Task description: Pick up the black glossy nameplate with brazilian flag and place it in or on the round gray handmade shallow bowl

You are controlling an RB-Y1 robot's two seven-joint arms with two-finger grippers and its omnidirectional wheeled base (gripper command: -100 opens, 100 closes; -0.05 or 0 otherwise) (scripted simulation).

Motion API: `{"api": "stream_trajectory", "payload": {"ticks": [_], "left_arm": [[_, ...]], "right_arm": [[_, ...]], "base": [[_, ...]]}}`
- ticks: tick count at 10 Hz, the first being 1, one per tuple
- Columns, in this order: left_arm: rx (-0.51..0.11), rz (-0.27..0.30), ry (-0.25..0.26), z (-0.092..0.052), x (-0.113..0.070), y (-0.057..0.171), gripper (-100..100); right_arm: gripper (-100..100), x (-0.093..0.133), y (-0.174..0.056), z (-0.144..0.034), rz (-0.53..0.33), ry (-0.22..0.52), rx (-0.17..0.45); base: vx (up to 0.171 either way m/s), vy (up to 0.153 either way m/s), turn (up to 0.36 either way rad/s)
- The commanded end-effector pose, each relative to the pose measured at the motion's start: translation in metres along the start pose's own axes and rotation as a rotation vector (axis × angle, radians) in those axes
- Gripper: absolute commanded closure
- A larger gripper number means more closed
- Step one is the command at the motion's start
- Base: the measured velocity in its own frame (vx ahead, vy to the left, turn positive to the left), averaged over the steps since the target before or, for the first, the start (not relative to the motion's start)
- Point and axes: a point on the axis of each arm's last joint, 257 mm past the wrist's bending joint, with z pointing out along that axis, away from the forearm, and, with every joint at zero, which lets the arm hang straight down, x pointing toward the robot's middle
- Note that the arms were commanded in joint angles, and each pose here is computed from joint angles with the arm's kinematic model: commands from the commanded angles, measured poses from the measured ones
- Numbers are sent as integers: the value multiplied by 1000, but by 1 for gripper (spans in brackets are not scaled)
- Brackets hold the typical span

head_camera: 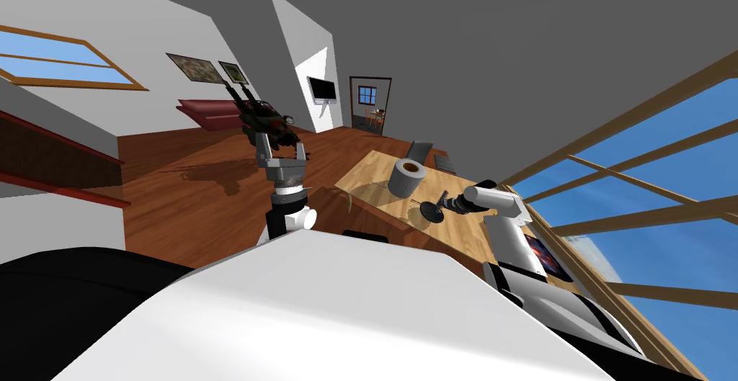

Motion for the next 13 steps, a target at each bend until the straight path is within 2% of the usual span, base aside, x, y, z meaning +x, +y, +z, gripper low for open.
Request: {"api": "stream_trajectory", "payload": {"ticks": [1, 2, 3, 11, 12, 13], "left_arm": [[0, 0, 0, 0, 0, 0, 0], [0, 0, 0, 0, 0, 0, 0], [0, 0, 0, 0, 0, 0, 0], [0, 0, 0, 0, 0, 0, 0], [0, 0, 0, 0, 0, 0, 0], [0, 0, 0, 0, 0, 0, 0]], "right_arm": [[-100, 0, 0, 0, 0, 0, 0], [0, 0, 0, 0, 0, 0, 0], [-100, 5, 0, -14, 7, 3, -5], [-100, 21, 2, -68, 29, 13, -32], [-100, 20, 1, -64, 27, 14, -29], [0, 20, 1, -65, 28, 12, -30]], "base": [[0, 0, 0], [0, 0, 0], [-17, -6, 42], [-24, -8, 39], [-9, -2, 6], [0, 0, 0]]}}
